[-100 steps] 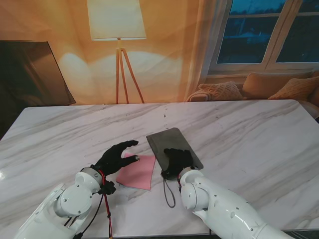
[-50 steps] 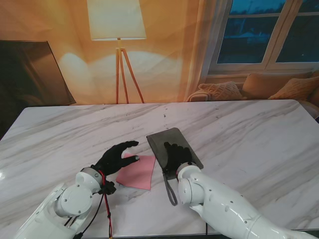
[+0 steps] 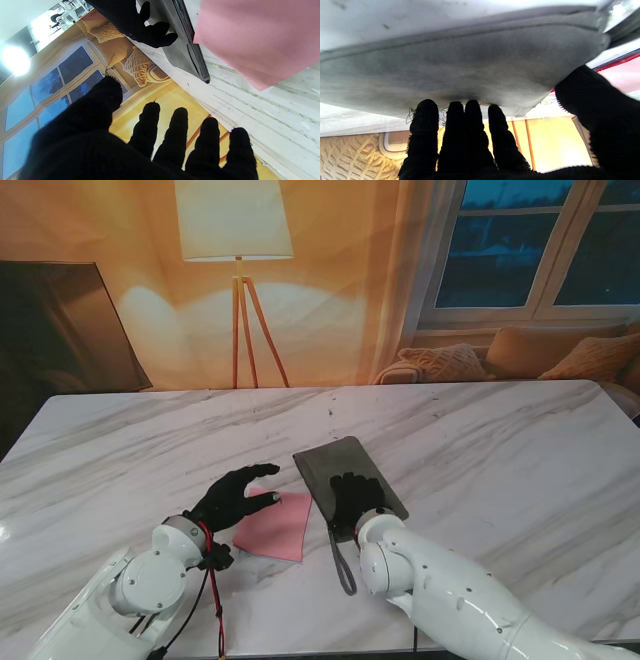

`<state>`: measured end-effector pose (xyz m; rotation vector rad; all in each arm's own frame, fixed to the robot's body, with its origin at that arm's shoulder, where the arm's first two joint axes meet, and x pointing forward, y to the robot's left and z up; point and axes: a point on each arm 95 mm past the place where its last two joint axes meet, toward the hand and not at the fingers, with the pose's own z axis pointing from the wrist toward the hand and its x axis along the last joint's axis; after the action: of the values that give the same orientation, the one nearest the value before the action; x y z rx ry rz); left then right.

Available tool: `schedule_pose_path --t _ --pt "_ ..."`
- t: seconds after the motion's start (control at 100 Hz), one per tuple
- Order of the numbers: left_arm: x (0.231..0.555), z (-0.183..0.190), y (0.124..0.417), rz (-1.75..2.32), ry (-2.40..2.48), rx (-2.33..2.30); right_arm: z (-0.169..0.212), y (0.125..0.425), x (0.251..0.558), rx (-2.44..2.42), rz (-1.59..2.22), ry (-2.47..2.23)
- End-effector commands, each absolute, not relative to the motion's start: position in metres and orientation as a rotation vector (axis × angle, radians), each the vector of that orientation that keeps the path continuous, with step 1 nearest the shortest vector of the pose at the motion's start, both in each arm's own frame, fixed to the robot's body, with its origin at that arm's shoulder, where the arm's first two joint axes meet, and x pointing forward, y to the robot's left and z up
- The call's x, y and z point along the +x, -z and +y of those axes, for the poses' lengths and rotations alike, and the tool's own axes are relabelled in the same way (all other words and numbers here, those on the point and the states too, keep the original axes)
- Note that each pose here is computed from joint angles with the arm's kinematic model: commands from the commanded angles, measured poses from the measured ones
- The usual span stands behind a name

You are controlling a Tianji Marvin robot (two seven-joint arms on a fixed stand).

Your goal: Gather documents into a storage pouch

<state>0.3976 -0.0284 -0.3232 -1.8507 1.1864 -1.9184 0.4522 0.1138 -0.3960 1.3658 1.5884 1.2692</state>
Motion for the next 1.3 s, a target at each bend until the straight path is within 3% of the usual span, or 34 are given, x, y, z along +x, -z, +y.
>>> schedule_pose_path --t 0.0,0.85,1.29 --pt "0.396 -0.030 0.324 1.196 1.923 -1.857 0.113 0.422 0.438 1.410 1.640 -1.206" --pt "0.394 -0.027 0.321 1.170 1.930 -1.848 0.107 0.416 0.445 1.297 1.587 -1.230" --pt "0.394 -0.028 0.321 1.166 1.931 -1.854 0.099 0.388 0.454 1.222 1.510 -1.319"
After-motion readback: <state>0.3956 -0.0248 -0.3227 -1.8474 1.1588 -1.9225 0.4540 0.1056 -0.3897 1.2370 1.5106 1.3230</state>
